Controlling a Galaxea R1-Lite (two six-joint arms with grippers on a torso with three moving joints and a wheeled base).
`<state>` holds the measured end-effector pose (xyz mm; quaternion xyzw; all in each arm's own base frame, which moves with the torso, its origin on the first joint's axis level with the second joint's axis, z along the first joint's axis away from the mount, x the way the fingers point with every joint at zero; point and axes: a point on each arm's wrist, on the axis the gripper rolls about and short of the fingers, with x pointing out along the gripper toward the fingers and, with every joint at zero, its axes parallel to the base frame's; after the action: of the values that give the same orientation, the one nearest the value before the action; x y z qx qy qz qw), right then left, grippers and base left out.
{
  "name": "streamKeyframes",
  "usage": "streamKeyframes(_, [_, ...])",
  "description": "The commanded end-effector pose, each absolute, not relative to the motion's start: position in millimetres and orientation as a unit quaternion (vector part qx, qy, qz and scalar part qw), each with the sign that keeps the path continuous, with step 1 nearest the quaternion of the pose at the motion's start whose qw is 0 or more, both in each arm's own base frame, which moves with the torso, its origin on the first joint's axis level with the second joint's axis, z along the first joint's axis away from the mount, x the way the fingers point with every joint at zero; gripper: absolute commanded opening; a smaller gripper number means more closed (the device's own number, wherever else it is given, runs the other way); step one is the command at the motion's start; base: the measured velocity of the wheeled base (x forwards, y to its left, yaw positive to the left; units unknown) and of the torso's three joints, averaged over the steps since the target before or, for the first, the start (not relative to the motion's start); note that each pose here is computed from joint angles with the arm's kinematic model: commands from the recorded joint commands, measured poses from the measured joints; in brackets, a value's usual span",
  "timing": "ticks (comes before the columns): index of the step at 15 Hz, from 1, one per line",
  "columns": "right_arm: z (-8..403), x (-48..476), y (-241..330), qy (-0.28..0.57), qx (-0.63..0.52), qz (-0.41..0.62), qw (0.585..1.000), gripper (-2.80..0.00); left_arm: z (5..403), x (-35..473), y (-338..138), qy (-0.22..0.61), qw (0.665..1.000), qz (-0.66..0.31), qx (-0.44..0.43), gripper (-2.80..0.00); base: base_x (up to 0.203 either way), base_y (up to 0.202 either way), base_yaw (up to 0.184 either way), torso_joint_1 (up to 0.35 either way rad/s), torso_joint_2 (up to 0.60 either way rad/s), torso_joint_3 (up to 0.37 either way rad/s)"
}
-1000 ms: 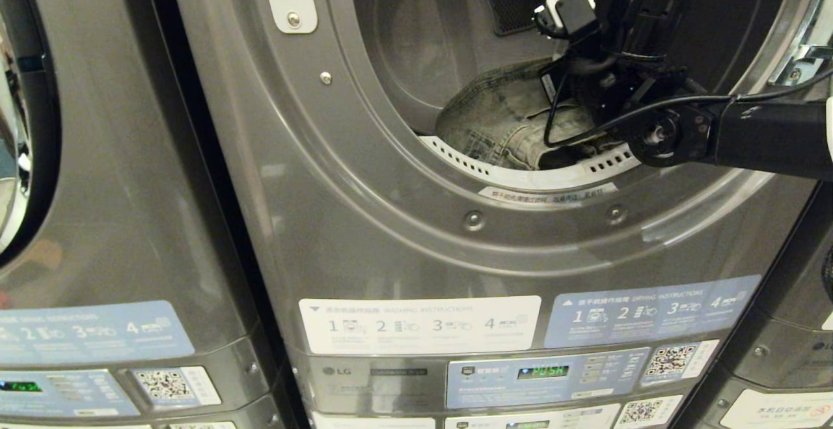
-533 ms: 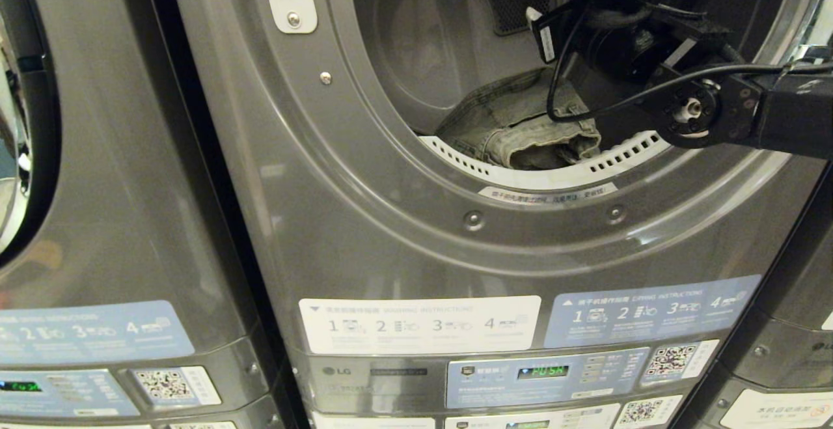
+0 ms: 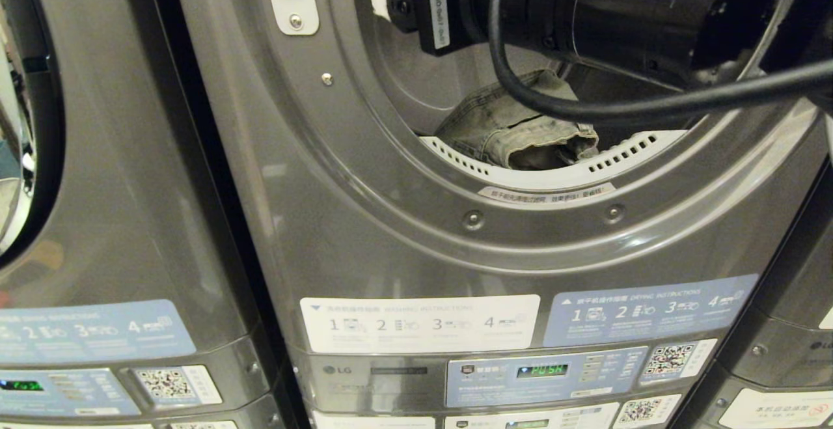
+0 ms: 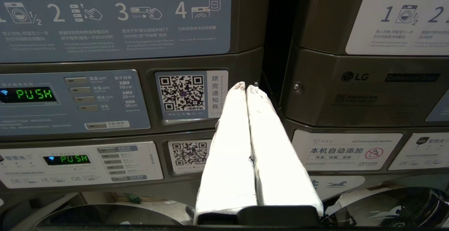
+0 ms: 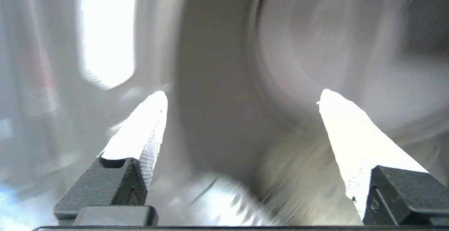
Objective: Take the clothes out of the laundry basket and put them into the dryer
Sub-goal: Put the clothes in the dryer, then close the dryer
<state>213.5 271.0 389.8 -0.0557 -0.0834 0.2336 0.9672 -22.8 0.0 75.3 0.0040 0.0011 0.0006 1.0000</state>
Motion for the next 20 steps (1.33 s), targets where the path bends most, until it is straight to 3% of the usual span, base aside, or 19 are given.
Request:
streamKeyframes(1, [384.6,192.6,271.9,-0.05,-0.021,0.215,0.975,0.0,74.9,-22.7,0.0,0.002,1.0,0.001,0.004,-2.8,0.0,0.0,0.0,0.0,0.0,0.0])
streamKeyframes(13, [377.8,175.2,208.0,0.026,-0.031,0.106,0.994,0.0,74.9,-22.7,0.0,0.002,1.0,0.001,0.004,-2.8,0.0,0.0,0.0,0.0,0.0,0.0])
streamKeyframes(14, [375.0,176.6,205.8,0.03,-0.033,0.102,0.994,-2.8,74.9,-22.7,0.0,0.002,1.0,0.001,0.004,-2.8,0.0,0.0,0.0,0.0,0.0,0.0])
streamKeyframes(20, [359.9,184.5,181.0,0.052,-0.027,0.06,0.996,-2.8,74.9,-22.7,0.0,0.002,1.0,0.001,0.004,-2.8,0.0,0.0,0.0,0.0,0.0,0.0])
